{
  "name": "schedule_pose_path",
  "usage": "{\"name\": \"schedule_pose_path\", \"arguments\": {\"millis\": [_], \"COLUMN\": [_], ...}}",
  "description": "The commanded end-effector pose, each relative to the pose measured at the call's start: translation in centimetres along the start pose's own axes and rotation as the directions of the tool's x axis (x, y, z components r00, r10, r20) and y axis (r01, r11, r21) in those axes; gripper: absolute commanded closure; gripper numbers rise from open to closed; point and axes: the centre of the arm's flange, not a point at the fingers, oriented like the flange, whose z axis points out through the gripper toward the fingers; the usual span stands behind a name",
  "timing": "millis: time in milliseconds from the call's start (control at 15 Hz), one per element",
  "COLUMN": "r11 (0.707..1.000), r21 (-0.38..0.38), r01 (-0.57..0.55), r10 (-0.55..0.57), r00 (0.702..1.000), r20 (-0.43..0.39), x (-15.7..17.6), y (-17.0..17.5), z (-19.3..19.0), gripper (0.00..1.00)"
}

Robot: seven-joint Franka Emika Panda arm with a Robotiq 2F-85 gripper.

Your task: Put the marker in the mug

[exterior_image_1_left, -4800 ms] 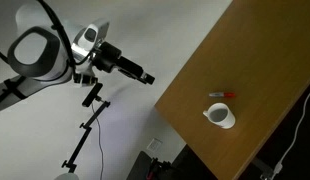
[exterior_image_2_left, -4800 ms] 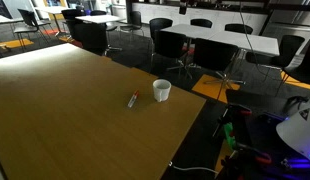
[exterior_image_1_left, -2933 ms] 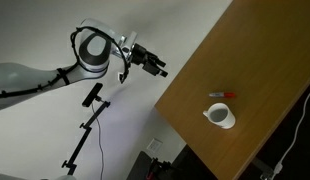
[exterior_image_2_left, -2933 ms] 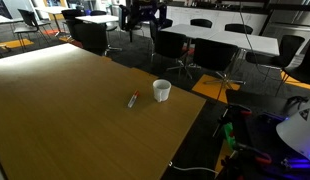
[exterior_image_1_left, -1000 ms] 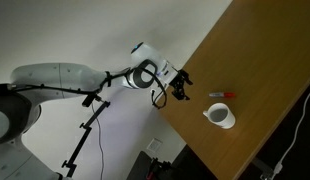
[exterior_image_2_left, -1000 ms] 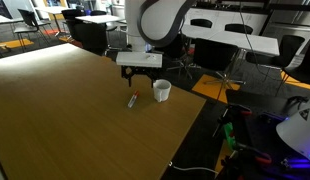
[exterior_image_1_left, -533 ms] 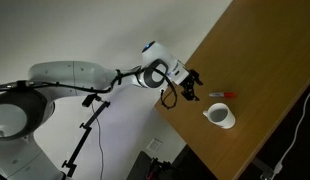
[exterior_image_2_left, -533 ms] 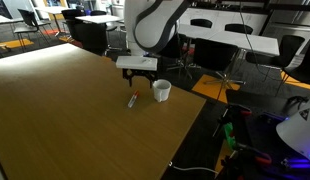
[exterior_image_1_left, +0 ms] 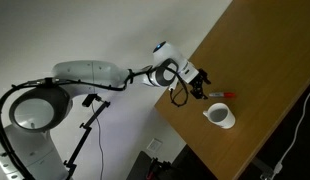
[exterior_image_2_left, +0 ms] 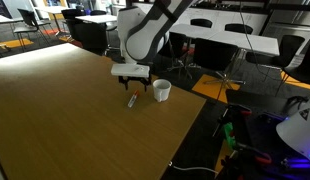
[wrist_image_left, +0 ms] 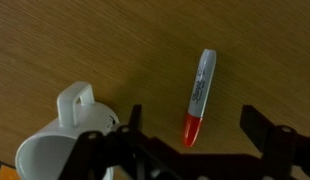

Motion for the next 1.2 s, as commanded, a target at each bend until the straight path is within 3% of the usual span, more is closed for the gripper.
{"name": "schedule_pose_path", "arguments": {"millis": [0,1133], "r11": [0.999,0.993], "r21": [0.019,0.040], "r01": [-0.041,-0.115], "r10": [0.041,0.117], "r00": [0.999,0.993], "r20": [-0.017,-0.033], "x": [0.4,1.3], "y": [-2.2,-5.6], "z": [1.4,6.7], "gripper": [0.00,0.00]}}
